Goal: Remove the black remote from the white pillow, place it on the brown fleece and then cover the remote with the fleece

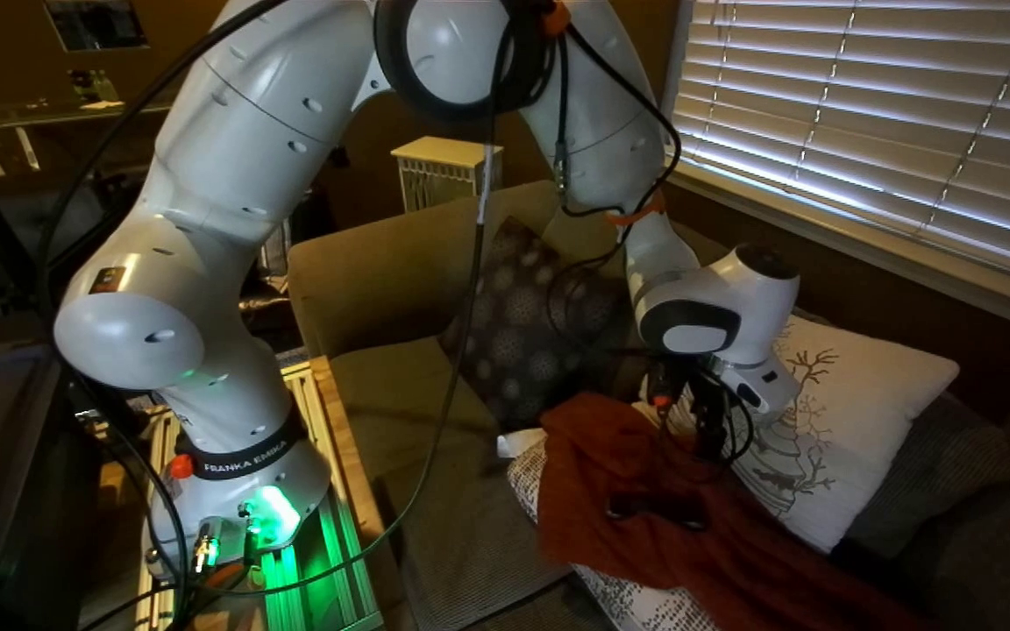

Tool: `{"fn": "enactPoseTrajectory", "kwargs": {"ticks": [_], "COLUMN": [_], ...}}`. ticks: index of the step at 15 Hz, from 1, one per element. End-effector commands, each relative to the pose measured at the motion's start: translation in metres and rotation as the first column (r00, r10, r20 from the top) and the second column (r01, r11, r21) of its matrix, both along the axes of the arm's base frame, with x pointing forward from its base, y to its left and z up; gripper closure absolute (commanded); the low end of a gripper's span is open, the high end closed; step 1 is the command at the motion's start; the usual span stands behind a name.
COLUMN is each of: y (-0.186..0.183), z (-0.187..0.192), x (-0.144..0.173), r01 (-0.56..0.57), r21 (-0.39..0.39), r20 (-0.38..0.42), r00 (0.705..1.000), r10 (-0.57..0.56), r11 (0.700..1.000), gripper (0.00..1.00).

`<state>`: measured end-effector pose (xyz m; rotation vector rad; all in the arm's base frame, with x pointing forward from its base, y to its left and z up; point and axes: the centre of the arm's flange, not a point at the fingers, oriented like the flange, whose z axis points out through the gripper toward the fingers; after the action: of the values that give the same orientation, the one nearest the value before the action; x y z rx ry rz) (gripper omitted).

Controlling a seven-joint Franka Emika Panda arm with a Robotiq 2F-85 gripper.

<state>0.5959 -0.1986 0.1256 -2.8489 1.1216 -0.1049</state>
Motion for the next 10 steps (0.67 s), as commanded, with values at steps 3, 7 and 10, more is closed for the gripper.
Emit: {"fn": "enactPoseTrajectory", "kwargs": {"ticks": [3, 7, 10], "y": [0.005, 0.004, 0.005], "z": [-0.013, -0.025, -0.031], "x": [0.004, 0.005, 0.006], "r01": [-0.045, -0.067, -0.081], "r21": [0.060, 0.061, 0.068], "r20": [0.004, -0.006, -0.017], "r00": [0.999, 0.998, 0.996], "r10": [0.045, 0.068, 0.082], "r11": [0.997, 0.996, 0.994], "gripper": [0.00, 0.00, 0.00]}}
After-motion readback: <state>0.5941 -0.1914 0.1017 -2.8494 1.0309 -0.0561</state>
